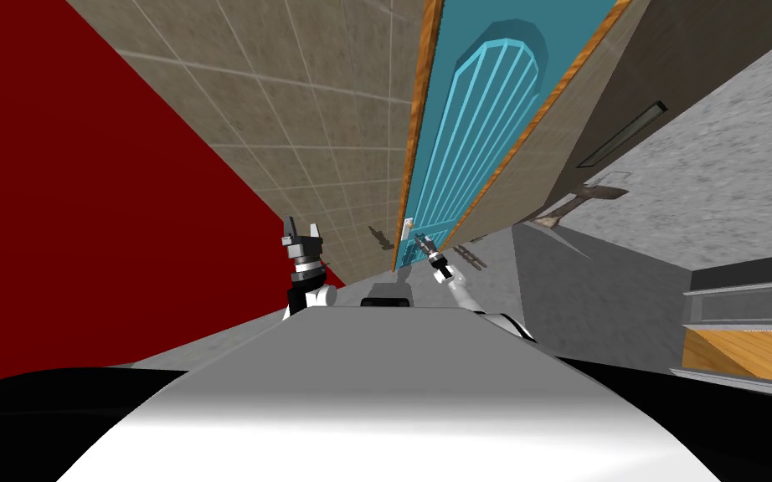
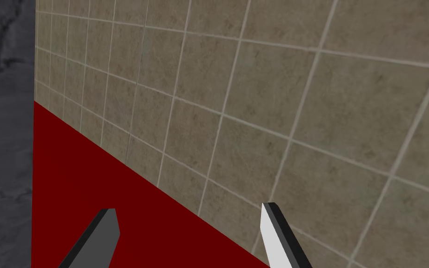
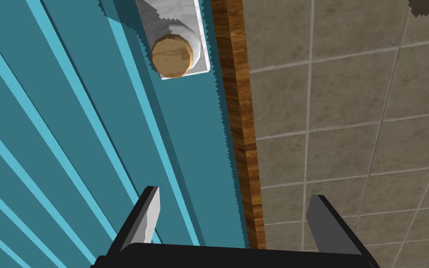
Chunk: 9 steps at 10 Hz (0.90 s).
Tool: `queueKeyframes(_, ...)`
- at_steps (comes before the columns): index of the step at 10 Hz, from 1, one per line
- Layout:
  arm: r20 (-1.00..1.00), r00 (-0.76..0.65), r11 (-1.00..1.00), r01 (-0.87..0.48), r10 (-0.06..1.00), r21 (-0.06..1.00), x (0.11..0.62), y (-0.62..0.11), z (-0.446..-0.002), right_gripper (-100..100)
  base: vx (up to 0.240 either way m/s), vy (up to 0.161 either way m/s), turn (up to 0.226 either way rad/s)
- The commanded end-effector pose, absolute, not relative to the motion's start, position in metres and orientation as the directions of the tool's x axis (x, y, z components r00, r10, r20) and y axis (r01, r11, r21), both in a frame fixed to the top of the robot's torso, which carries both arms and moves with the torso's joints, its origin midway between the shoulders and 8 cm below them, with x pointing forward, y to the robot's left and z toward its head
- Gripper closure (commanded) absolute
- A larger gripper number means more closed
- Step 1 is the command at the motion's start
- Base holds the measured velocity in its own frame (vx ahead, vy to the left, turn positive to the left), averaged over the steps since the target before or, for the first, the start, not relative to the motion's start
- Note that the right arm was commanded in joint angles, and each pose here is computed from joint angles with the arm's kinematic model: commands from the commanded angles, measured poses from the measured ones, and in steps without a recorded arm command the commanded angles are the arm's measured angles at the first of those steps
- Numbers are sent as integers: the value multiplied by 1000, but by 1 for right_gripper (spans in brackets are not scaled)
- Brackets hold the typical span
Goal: Pull the door open
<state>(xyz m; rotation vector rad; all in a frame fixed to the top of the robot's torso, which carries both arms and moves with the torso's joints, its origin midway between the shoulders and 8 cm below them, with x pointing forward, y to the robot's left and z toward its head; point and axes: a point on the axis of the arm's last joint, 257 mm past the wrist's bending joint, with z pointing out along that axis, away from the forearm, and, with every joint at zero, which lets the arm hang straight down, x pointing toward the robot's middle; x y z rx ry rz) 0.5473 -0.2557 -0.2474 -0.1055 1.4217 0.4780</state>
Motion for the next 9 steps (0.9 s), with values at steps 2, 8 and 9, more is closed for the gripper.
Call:
queueKeyframes(2, -971, 57, 909, -369, 231, 194, 550, -259, -258, -100, 26, -8, 6)
queueKeyframes(8, -998, 12, 935, -351, 54, 47, 564, -278, -289, -100, 50, -19, 20)
queueKeyframes(9, -1000, 6, 937, -349, 29, 25, 565, -281, -292, -100, 50, -21, 16)
